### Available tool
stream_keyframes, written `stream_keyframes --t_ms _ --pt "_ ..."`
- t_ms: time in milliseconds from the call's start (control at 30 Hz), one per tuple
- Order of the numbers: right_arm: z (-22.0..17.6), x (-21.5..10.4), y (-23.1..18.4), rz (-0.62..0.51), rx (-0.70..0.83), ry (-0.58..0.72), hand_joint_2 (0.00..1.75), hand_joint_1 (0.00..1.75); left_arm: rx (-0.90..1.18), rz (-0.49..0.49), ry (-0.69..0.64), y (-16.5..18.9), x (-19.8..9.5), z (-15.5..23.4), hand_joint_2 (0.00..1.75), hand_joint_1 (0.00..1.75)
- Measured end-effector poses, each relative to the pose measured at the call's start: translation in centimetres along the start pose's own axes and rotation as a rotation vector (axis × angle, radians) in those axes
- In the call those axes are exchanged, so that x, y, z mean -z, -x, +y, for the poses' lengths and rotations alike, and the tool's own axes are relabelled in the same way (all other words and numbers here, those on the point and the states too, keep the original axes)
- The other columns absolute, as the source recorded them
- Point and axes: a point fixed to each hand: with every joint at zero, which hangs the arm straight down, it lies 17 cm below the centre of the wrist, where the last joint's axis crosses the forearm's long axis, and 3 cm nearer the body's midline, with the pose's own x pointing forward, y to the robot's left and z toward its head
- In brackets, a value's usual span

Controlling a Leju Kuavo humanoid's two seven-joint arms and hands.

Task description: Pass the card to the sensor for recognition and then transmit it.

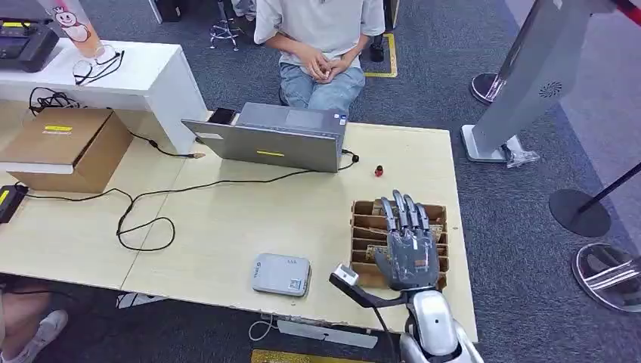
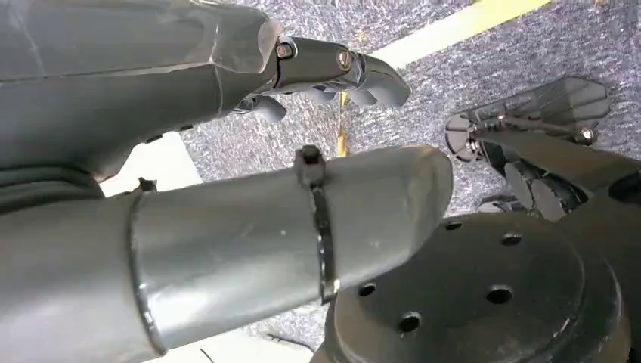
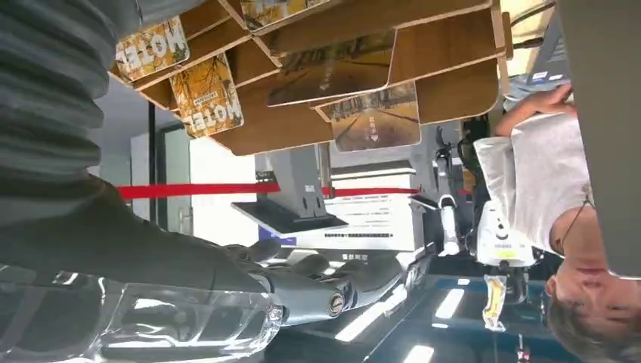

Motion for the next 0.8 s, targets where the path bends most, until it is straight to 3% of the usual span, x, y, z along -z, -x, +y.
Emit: stream_keyframes --t_ms 800 --pt "0.99 -0.08 0.61 -0.036 0.005 -0.116 1.75 0.00 -0.072 -0.017 0.029 0.07 -0.57 -0.30 0.00 0.00"
